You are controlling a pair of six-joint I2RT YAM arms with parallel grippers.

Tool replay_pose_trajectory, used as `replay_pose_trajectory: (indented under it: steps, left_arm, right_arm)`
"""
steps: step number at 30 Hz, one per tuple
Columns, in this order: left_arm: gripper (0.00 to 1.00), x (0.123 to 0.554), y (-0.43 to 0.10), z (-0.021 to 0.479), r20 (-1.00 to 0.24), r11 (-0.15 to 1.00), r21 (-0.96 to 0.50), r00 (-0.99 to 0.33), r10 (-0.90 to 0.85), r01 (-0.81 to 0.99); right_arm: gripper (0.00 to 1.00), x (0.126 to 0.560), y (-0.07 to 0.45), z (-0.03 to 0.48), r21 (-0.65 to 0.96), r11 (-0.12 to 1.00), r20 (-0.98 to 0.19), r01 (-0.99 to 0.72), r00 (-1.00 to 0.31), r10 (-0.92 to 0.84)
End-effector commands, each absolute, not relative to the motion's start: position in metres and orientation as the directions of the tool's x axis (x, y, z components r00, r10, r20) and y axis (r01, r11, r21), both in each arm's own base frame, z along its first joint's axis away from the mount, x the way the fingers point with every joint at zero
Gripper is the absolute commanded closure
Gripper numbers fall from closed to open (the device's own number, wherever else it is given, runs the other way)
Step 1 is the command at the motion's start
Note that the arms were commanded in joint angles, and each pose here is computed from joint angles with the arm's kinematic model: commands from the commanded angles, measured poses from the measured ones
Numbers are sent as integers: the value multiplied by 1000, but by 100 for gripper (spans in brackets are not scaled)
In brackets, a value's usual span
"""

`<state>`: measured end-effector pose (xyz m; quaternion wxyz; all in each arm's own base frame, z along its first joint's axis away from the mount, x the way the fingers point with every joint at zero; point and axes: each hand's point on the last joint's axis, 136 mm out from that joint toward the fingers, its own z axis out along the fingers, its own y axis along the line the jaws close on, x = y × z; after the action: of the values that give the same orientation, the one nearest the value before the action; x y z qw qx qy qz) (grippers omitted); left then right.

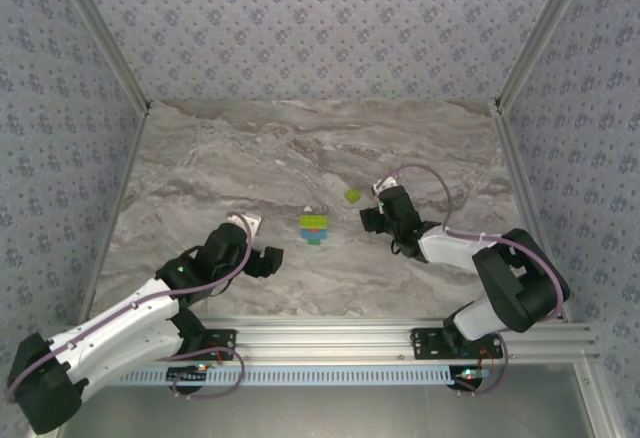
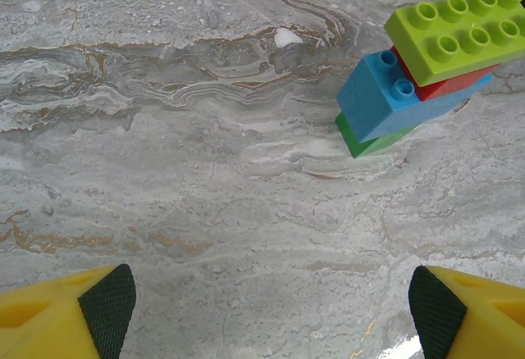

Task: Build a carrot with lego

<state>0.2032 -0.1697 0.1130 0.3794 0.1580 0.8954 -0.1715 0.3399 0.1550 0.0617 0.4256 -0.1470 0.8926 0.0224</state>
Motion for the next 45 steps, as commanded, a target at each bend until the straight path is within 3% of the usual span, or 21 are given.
replay_pose_trajectory:
  steps: [1,12,25,30,45]
  left_arm:
    - [11,204,-177,125,-759,872,-197,-633,153,447]
    - [11,203,-176,127,-765,871,-202,-627,145,448]
    - [11,203,-176,128,-766,871,-203,-626,144,448]
    - [11,203,-176,128,-767,871,-203,-625,142,448]
    - [11,202,-176,129,-769,869,-203,-623,143,450]
  right_arm:
    - [20,345,155,65,-55,962,-757,-267,-617,-214]
    - [26,341,150,38,-8,970,-622,-244,-758,-196]
    - [31,334,152,16,-9,970,-512,-243,-832,-213]
    - [43,338,155,14,-10,968,-501,-252,-836,-223]
    - [63,328,170,26,47,939,-542,-340,-798,-262]
